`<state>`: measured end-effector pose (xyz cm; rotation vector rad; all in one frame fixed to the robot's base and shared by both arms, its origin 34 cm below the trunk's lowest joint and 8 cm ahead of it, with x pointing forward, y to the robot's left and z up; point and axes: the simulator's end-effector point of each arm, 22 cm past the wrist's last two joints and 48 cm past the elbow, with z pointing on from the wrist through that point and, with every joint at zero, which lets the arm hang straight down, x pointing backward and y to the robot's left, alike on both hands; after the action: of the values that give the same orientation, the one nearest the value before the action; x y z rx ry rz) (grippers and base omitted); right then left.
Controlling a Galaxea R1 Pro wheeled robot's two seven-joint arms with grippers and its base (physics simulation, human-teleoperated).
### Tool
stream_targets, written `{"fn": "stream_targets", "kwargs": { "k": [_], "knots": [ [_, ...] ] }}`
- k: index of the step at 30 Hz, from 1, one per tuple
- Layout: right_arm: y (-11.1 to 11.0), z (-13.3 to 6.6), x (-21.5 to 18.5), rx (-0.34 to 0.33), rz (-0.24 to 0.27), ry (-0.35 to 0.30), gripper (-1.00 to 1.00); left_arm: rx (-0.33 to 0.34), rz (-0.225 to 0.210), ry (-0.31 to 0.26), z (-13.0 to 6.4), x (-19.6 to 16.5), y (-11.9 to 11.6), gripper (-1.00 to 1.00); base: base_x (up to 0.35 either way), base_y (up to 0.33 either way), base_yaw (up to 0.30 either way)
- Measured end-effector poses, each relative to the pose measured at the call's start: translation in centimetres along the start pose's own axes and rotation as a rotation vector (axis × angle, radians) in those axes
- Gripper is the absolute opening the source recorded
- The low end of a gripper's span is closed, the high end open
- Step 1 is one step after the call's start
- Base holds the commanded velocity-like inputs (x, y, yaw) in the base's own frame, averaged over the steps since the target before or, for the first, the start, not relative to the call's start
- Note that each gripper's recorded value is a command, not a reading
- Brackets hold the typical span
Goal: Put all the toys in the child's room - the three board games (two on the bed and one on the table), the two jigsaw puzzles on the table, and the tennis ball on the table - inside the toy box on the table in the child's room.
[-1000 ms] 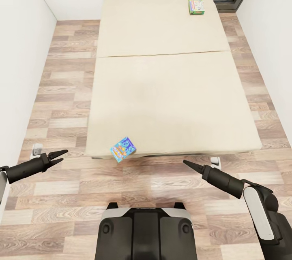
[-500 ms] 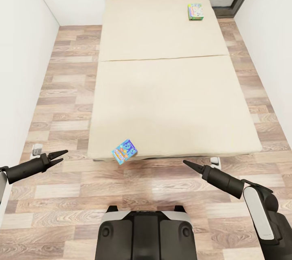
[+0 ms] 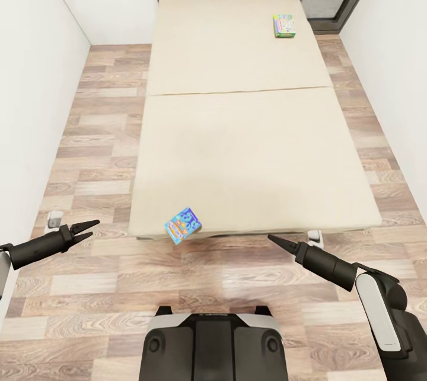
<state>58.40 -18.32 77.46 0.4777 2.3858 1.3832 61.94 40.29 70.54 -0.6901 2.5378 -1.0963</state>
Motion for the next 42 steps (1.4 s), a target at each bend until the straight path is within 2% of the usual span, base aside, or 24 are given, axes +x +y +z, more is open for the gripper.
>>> {"fn": "stream_targets", "kwargs": {
  "k": [20, 27, 42],
  "knots": [
    [1.2, -0.4, -0.7, -0.011, -0.019, -0.012, 1.0, 0.018, 0.019, -0.018, -0.7, -0.8, -1.5, 1.0, 0.0, 0.0, 0.068],
    [1.7, -0.5, -0.9, -0.017, -0.028, -0.018, 1.0, 0.026, 0.061, -0.038, -0.9, -1.4, -2.1, 1.0, 0.0, 0.0, 0.071],
    [2.9, -0.8, -1.5, -0.029, -0.046, -0.03, 1.0, 0.034, 0.078, -0.052, -1.6, -1.8, -3.0, 1.0, 0.025, -0.019, 0.049]
  ]
}}
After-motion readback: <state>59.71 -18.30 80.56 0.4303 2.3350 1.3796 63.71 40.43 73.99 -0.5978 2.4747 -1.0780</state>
